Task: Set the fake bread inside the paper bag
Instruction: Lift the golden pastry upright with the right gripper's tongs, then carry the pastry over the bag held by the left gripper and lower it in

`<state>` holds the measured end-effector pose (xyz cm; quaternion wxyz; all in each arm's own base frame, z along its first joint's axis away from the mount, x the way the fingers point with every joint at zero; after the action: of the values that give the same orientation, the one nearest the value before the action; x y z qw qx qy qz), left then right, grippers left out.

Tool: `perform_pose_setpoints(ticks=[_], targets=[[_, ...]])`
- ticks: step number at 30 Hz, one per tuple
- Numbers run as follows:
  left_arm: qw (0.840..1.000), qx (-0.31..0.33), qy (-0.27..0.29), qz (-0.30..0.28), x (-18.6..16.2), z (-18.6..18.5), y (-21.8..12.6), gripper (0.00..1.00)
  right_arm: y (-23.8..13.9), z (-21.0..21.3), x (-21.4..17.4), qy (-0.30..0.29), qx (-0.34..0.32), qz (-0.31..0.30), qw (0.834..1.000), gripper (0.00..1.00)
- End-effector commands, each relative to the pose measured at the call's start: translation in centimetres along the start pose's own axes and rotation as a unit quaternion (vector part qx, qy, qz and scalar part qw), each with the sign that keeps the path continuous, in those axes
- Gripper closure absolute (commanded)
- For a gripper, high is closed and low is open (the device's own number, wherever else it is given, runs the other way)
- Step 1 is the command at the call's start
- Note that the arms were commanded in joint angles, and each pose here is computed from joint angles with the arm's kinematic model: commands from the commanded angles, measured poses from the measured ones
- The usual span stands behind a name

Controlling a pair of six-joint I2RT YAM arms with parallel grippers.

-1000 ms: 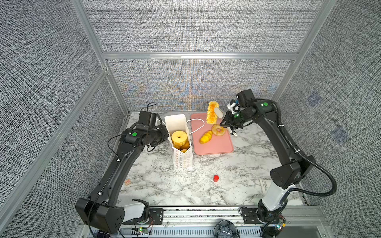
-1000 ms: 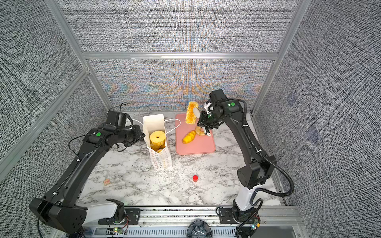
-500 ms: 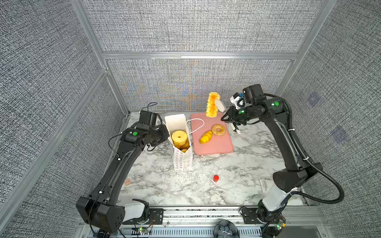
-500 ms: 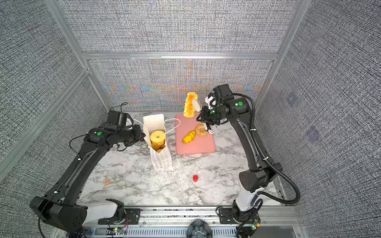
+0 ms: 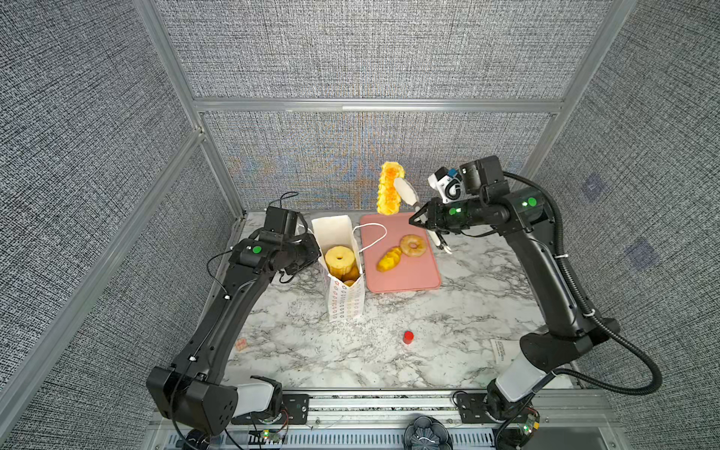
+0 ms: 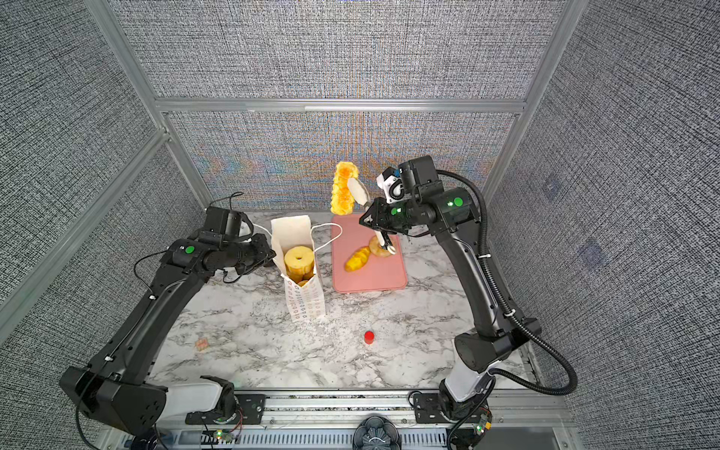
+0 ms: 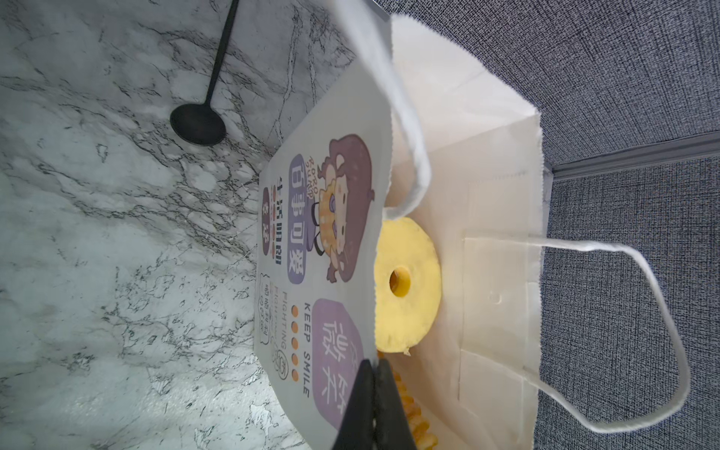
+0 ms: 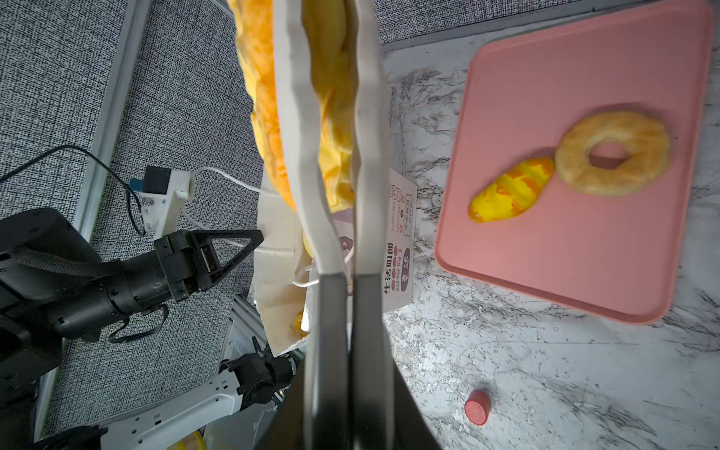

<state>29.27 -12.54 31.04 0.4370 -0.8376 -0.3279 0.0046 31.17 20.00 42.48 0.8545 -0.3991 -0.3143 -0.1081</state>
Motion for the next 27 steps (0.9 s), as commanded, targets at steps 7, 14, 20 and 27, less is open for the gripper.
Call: perform_pose_setpoints(ticks=[7, 14, 20, 27], targets=[[1.0, -0.004, 0.006, -0.006, 0.3, -0.3, -0.1, 1.0, -0.1, 3.2, 0.3, -0.035, 0.045, -0.019, 0.998, 0.76], [1.0, -0.004, 0.005, -0.006, 0.3, -0.3, -0.1, 1.0, 0.8, 4.6, -0.7, -0.047, 0.052, -0.002, 0.998, 0.76], [1.0, -0.004, 0.002, -0.006, 0.3, -0.2, -0.1, 1.0, 1.5, 5.6, -1.5, -0.061, 0.051, 0.012, 0.997, 0.76], [1.0, -0.004, 0.002, -0.008, 0.2, -0.2, -0.2, 1.0, 2.3, 6.6, -2.5, -0.082, 0.044, 0.031, 0.995, 0.76]])
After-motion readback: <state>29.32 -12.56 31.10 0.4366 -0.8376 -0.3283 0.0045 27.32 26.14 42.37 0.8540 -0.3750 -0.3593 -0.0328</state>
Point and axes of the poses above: each gripper's point midway between its finger pads, its own y axis out along the fingers, its own z axis along the line the jaws close on, x = y × z, the point moved 5 cm from there along -y, back along the fingers, and after that the axes turned 10 degrees about -y, right-handed, at the moved point
